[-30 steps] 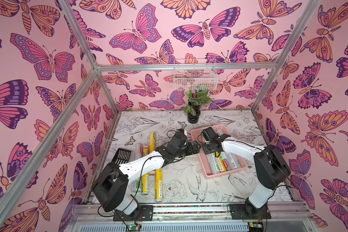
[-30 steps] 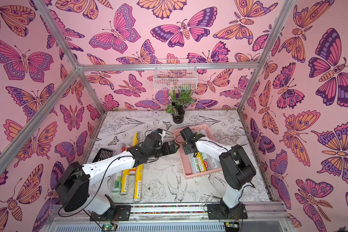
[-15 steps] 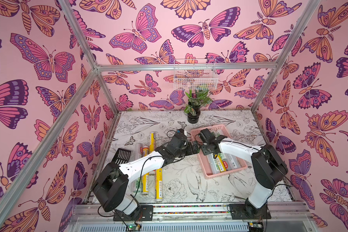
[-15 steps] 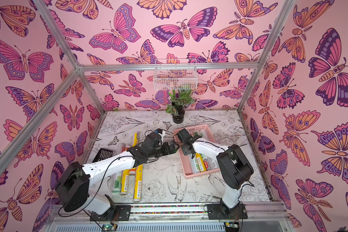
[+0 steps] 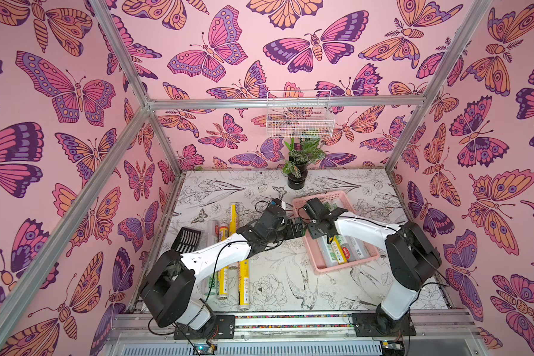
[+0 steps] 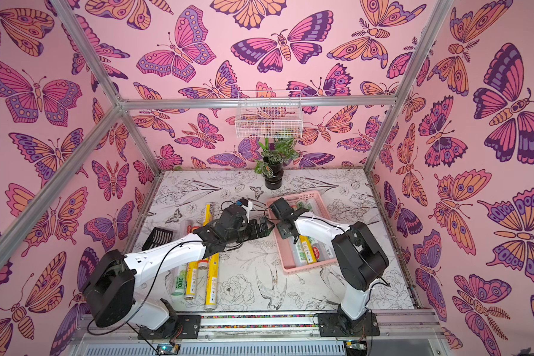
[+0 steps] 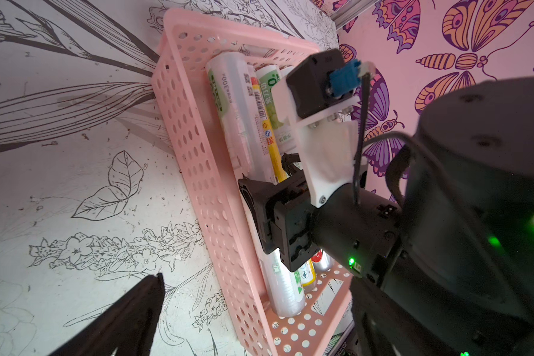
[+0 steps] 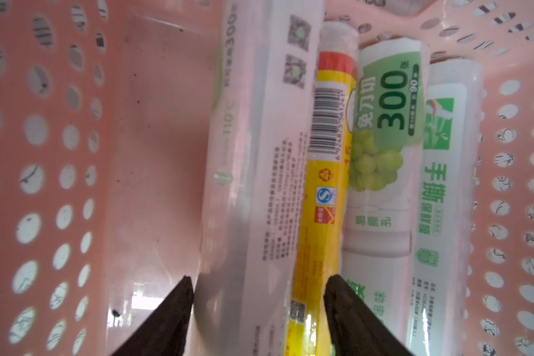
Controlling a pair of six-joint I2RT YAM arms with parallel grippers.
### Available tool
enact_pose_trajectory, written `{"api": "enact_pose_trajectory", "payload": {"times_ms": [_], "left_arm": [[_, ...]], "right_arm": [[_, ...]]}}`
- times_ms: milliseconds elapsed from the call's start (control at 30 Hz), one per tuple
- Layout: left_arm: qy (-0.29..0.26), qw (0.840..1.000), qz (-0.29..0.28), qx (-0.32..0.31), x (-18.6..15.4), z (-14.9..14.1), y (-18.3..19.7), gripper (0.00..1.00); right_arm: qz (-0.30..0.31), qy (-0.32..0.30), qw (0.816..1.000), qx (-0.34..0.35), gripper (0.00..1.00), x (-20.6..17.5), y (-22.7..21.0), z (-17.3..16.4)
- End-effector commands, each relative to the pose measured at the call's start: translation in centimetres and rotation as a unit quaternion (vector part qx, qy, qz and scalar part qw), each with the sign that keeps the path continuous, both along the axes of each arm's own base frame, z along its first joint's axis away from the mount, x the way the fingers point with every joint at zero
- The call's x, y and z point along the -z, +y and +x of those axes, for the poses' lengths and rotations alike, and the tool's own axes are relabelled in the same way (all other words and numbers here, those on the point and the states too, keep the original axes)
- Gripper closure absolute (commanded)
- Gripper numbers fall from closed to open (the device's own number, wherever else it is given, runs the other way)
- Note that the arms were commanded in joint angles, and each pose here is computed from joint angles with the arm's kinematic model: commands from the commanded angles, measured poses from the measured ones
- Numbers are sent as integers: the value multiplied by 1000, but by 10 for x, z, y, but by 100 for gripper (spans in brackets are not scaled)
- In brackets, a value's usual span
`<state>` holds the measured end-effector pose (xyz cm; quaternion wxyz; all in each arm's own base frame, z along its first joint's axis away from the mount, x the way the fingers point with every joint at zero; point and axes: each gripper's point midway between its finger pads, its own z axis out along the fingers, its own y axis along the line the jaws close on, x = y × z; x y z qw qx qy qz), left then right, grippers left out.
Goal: Put the plastic wrap into the basket
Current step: Place the plastic wrap in the basket.
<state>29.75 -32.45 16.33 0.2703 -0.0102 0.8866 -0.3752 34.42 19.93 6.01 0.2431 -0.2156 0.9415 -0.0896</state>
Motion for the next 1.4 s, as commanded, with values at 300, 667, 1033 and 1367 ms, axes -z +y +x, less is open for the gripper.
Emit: {"api": "enact_pose_trajectory", "payload": {"times_ms": [300, 667, 1033, 1367], "left_arm": [[-8, 1000, 4, -9, -1, 0, 9, 0], [-28, 997, 54, -49, 3, 2, 42, 0], [-52, 984, 126, -112, -2, -3, 109, 6], [-30, 972, 185, -139, 17, -26, 158, 21]], "right_arm": [[-43, -7, 998, 37, 30, 5, -21, 2], [92, -24, 995, 17, 29, -39, 8, -9], [297, -38, 954, 15, 35, -102, 42, -35], [399, -17, 917, -3, 39, -121, 75, -47]]}}
